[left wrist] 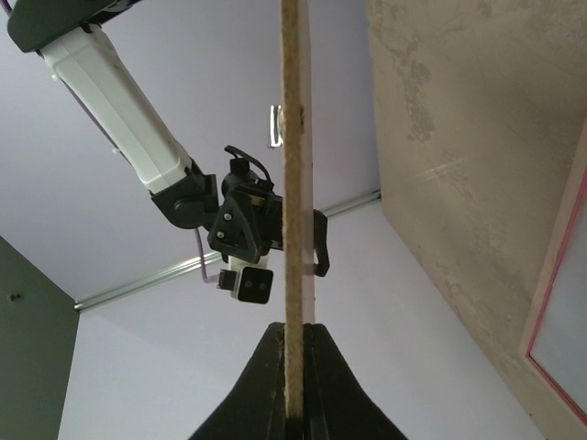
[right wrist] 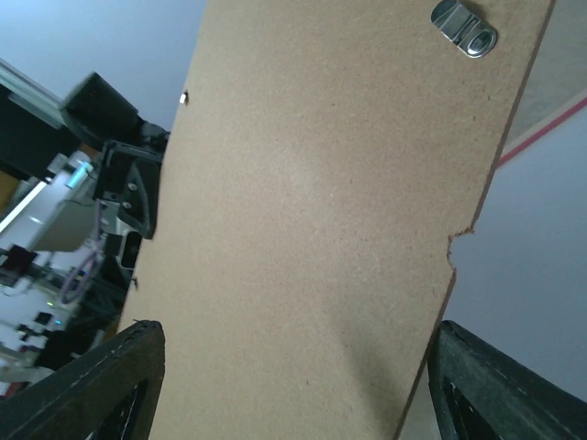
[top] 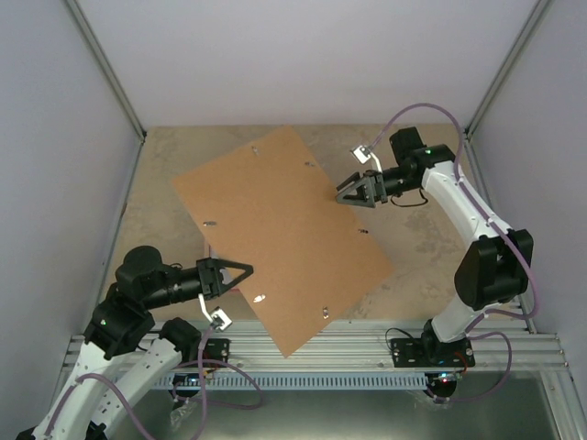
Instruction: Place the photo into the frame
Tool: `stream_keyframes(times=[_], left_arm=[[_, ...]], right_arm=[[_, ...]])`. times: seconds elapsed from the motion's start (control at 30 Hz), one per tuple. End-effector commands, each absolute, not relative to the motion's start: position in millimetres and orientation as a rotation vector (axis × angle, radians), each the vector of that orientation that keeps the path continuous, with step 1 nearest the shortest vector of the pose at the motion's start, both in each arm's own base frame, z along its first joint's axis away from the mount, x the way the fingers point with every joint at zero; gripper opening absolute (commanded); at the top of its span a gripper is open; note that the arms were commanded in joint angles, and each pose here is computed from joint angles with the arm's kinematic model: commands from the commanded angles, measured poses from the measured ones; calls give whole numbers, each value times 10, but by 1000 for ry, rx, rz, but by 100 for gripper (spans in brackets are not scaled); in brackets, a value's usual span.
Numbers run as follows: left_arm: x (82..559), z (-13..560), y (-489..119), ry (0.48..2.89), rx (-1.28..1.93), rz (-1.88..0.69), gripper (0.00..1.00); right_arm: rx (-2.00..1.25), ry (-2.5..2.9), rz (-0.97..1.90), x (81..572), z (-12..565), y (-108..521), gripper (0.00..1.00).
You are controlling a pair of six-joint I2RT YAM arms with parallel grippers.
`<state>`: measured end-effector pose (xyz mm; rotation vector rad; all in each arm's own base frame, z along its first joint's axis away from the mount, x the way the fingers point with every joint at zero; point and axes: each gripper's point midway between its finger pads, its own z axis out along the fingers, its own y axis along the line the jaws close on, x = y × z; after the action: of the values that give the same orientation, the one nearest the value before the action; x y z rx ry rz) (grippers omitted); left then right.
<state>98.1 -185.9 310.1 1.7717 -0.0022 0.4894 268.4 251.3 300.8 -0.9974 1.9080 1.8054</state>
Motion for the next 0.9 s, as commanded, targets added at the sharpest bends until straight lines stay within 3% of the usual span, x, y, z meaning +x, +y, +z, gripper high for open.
stream_keyframes(times=[0.0,0.23,0.53,0.63,0.7,0.87], left_arm=[[840,3353,-1903,-309,1660,673,0],[837,3343,-1922,-334,1656,673,0],[908,3301,-1931,-315,1670,686,2],[942,3285,-1927,-296,1679,692,9],[972,3286,-1923,-273,1680,695,17],[1106,3248,-1917,-178,1697,694,55]], right_arm=[[-975,1880,1896,2630,3039,2560,77],[-953,1867,1962,2601,3034,2577,60],[-897,1830,2125,2550,3077,2559,18],[-887,1823,2145,2546,3111,2528,4],[-880,1813,2145,2567,3153,2487,1],[-799,1812,2092,2755,3200,2265,1]])
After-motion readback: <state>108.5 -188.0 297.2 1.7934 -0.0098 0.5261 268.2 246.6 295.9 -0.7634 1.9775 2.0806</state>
